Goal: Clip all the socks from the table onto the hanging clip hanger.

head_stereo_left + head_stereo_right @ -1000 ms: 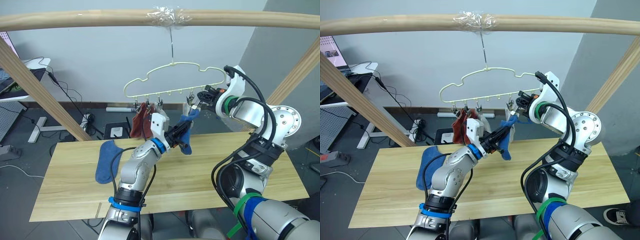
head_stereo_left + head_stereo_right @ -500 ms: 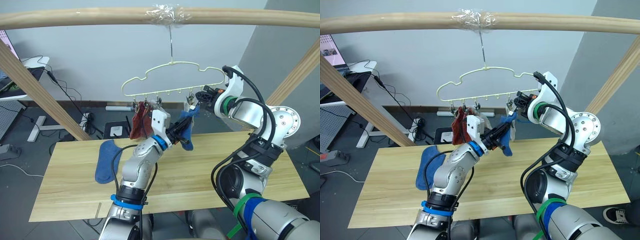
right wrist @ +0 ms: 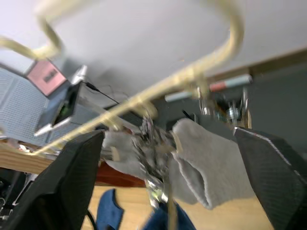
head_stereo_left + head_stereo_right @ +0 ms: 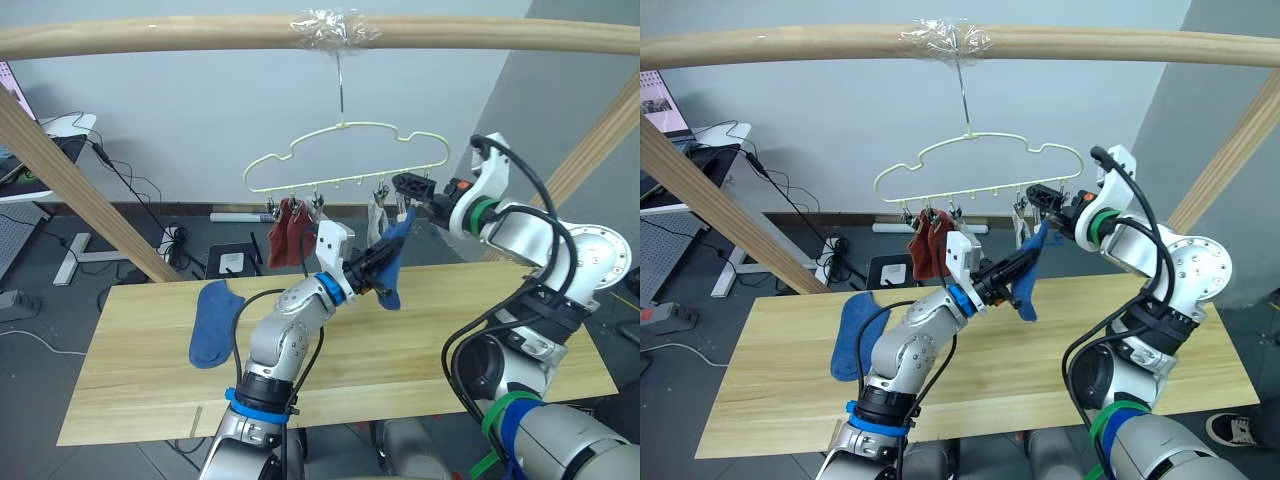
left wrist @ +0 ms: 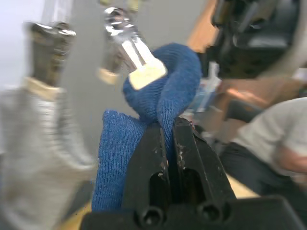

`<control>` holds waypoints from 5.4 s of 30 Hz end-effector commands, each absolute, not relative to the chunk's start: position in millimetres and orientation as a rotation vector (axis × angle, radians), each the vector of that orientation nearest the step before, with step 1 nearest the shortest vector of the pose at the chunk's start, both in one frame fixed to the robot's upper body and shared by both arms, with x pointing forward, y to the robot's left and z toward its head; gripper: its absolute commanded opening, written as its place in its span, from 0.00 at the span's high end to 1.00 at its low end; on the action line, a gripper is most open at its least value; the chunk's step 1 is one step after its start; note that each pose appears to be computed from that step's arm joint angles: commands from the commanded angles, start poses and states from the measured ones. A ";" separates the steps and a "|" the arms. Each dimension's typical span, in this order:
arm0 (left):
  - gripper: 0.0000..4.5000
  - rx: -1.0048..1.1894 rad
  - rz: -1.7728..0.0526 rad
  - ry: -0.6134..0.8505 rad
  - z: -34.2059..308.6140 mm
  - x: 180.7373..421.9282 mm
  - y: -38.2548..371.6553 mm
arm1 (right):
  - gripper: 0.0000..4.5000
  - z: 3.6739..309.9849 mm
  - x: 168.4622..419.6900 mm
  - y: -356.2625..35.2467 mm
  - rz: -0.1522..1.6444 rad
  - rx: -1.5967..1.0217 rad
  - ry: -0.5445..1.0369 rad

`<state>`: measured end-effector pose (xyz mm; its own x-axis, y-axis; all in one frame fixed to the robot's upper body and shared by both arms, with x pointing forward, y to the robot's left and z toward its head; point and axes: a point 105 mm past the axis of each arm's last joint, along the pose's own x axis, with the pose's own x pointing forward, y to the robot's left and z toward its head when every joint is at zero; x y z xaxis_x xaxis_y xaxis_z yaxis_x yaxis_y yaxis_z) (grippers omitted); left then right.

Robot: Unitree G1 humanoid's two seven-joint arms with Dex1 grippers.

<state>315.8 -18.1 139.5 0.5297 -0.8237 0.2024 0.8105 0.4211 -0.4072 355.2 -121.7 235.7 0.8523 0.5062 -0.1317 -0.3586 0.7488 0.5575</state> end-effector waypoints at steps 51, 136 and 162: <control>0.00 -0.234 -0.880 -0.192 202.3 276.2 88.7 | 0.55 203.0 376.0 -116.5 0.126 0.016 -0.260; 0.00 -0.250 -0.822 -0.121 185.4 278.0 91.6 | 1.00 200.6 412.7 -116.6 0.171 0.064 -0.169; 0.00 0.114 -0.250 0.527 -20.6 353.7 260.0 | 1.00 218.8 381.9 -115.2 0.373 0.021 0.035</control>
